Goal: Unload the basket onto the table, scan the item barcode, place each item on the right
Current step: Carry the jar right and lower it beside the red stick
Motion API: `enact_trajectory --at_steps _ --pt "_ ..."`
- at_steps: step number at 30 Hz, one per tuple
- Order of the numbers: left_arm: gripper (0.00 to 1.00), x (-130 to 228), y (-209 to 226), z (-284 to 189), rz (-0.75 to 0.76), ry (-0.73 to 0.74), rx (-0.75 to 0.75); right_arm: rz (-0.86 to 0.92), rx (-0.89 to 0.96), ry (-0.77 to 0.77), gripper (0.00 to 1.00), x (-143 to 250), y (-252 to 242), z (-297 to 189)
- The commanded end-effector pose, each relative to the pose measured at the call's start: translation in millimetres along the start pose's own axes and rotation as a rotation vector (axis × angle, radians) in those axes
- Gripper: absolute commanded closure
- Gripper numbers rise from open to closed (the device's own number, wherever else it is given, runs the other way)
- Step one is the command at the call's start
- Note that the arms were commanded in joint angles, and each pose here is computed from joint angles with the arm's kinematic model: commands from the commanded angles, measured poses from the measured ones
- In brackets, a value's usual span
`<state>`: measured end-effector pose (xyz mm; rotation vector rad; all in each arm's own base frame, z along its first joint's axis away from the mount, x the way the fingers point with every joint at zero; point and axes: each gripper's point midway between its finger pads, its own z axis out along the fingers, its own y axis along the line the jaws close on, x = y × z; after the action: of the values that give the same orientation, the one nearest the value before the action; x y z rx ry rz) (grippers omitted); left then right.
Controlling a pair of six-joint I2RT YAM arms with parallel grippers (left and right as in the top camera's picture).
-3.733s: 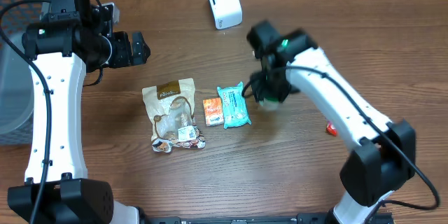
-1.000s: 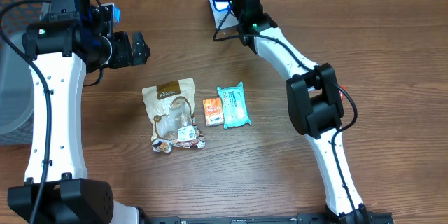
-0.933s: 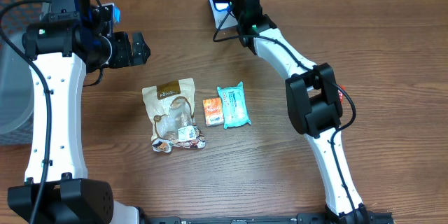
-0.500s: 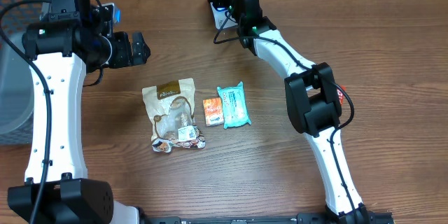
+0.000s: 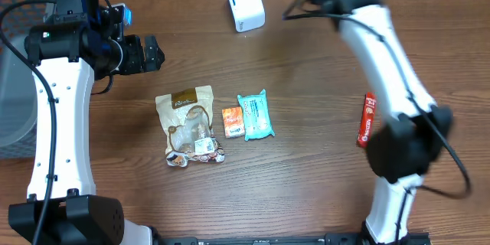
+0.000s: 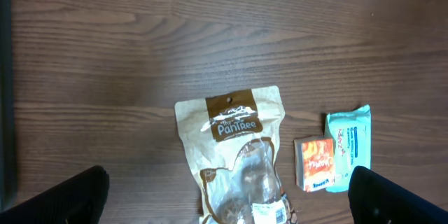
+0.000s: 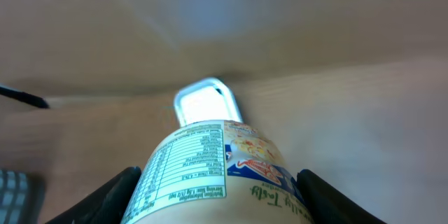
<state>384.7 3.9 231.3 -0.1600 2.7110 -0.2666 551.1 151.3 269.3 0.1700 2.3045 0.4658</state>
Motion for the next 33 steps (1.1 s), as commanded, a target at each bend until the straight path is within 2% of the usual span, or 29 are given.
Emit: enact_trajectory --at_steps 1,6,11,17,25,29,31,32,33 --pt "0.0 0.5 1.9 2.3 -0.003 0.006 -0.004 0.001 0.059 0.108 0.53 19.2 -25.7 -15.2" --pt "0.0 0.6 2.1 2.3 -0.003 0.006 -0.004 -0.001 0.193 0.421 0.53 95.0 -72.8 -18.5" --pt "0.0 0.5 2.3 2.3 -0.004 0.005 -0.004 -0.005 0.283 0.615 0.53 161.9 -107.2 -7.5" --pt "0.0 0.6 2.3 2.3 -0.004 0.006 -0.004 -0.032 0.478 0.716 0.53 211.6 -163.6 -6.1" --pt "0.0 0.6 2.3 2.3 -0.004 0.006 -0.004 -0.026 0.555 0.781 0.51 241.3 -194.4 -11.0" --pt "0.0 0.5 2.3 2.3 -0.004 0.005 -0.004 -0.012 0.564 0.785 0.28 246.9 -203.1 -10.2" --pt "0.0 0.6 2.3 2.3 -0.004 0.006 -0.004 -0.01 0.566 0.788 0.07 247.6 -204.5 -10.6" --pt "0.0 0.5 2.2 2.2 -0.004 0.005 -0.004 -0.008 0.567 0.788 0.0 247.4 -204.9 -10.7" --pt "0.0 0.4 2.2 2.2 -0.004 0.005 -0.004 -0.009 0.568 0.789 0.0 247.7 -205.2 -11.1"
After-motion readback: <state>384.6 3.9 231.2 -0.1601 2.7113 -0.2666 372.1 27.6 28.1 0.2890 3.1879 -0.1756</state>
